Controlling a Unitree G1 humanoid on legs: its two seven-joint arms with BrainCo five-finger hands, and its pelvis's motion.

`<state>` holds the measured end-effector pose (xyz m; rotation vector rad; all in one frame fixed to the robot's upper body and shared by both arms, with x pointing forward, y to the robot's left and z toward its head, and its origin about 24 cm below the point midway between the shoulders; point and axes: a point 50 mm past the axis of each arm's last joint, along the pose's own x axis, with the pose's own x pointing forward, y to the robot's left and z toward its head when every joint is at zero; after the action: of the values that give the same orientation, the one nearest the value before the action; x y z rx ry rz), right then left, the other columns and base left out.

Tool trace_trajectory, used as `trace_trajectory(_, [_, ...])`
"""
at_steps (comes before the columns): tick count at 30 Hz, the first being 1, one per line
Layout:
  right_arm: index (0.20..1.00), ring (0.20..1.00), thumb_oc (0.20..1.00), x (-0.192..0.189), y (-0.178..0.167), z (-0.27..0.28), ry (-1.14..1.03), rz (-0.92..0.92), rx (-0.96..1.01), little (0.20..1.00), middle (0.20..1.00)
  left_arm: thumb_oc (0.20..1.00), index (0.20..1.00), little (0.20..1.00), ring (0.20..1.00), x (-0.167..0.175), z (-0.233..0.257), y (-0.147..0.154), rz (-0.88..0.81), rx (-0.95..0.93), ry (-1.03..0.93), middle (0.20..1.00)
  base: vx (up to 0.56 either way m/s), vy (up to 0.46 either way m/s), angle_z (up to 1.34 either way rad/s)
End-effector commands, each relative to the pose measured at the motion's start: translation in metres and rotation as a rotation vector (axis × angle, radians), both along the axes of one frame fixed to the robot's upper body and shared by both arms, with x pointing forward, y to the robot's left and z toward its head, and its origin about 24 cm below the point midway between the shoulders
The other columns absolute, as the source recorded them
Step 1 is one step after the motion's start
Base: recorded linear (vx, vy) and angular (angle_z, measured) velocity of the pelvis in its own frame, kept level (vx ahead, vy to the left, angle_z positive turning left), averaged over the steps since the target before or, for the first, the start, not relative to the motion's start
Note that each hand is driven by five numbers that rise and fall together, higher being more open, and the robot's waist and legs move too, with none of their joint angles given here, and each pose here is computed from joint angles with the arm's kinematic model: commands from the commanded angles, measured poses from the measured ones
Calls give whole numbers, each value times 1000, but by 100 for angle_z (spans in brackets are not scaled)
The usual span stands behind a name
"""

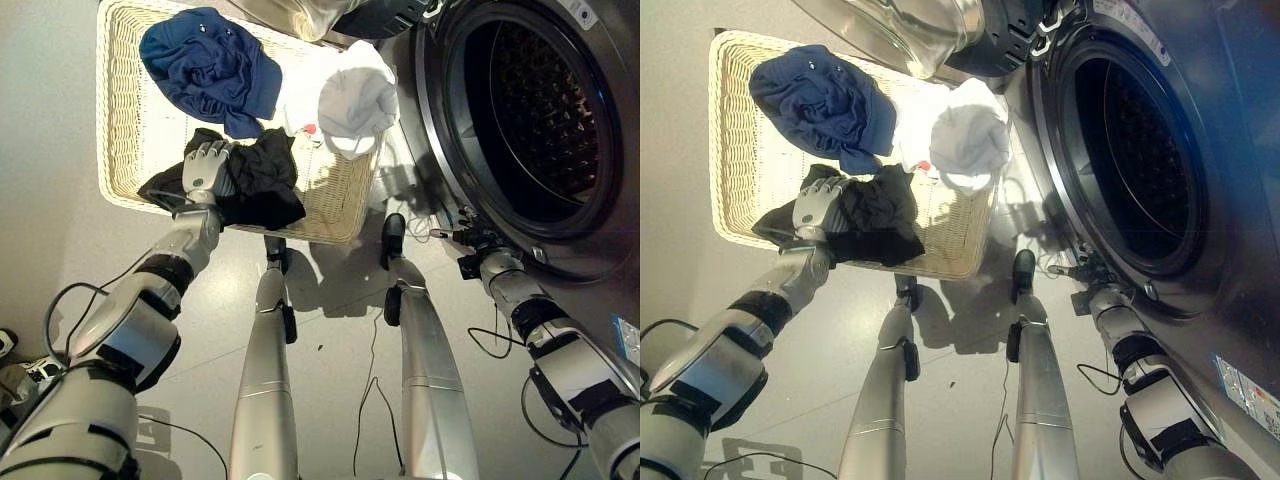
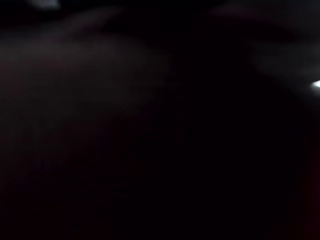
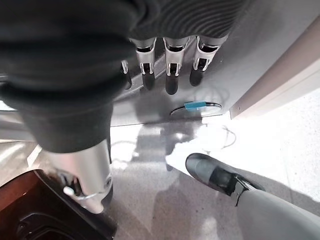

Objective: Put the clothes into the washing machine.

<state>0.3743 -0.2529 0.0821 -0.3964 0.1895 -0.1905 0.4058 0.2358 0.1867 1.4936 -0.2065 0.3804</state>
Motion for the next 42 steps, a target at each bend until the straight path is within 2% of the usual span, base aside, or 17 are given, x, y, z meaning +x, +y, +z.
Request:
trace_trajectory(1, [1000,1000,1000,-2,-4,3,-38,-1,-7,1000,1000,200,200,200,200,-17,-69,32,161,-21,332,200,-3,-8,-4])
trace_trajectory(12, [1000,1000,1000,0,2,13,-101,31,39,1000,1000,200,200,200,200,-21,-74,33,149,-101,296,200,0,0,0])
trace_trajectory(16, [1000,1000,1000,1,7,17,-136,45,101,1000,1000,200,200,200,200,-20,-69,30,124,-231,219,200,0,0,0])
trace_trajectory(18, [1000,1000,1000,0,11,20,-167,60,174,1000,1000,200,200,200,200,-19,-61,26,70,-423,115,200,0,0,0])
trace_trajectory(19, [1000,1000,1000,0,11,21,-175,61,191,1000,1000,200,200,200,200,-19,-60,26,61,-451,104,200,0,0,0])
trace_trajectory(21, [1000,1000,1000,-2,17,25,-216,82,293,1000,1000,200,200,200,200,-19,-45,19,-37,-663,-36,200,0,0,0])
trace_trajectory(23, [1000,1000,1000,-5,20,27,-240,94,343,1000,1000,200,200,200,200,-20,-36,17,-91,-751,-111,200,0,0,0])
trace_trajectory(25, [1000,1000,1000,-11,32,32,-297,133,474,1000,1000,200,200,200,200,-27,-21,8,-238,-946,-250,200,0,0,0])
trace_trajectory(28, [1000,1000,1000,-16,36,34,-322,158,528,1000,1000,200,200,200,200,-33,-15,3,-317,-1040,-314,200,0,-13,0])
trace_trajectory(29, [1000,1000,1000,-25,47,37,-376,222,629,1000,1000,200,200,200,200,-45,-8,-10,-500,-1152,-385,200,0,-33,1])
trace_trajectory(31, [1000,1000,1000,-26,49,37,-382,226,640,1000,1000,200,200,200,200,-46,-8,-12,-516,-1156,-389,200,0,-36,2])
trace_trajectory(32, [1000,1000,1000,-34,67,46,-436,321,714,1000,1000,200,200,200,200,-58,-4,-32,-691,-1197,-415,200,-1,-43,3])
trace_trajectory(34, [1000,1000,1000,-39,79,55,-467,403,739,1000,1000,200,200,200,200,-65,3,-45,-804,-1221,-415,200,-1,-28,1])
trace_trajectory(42, [1000,1000,1000,-62,122,85,-522,714,735,1000,1000,200,200,200,200,-89,29,-78,-1109,-1222,-373,200,2,-4,1])
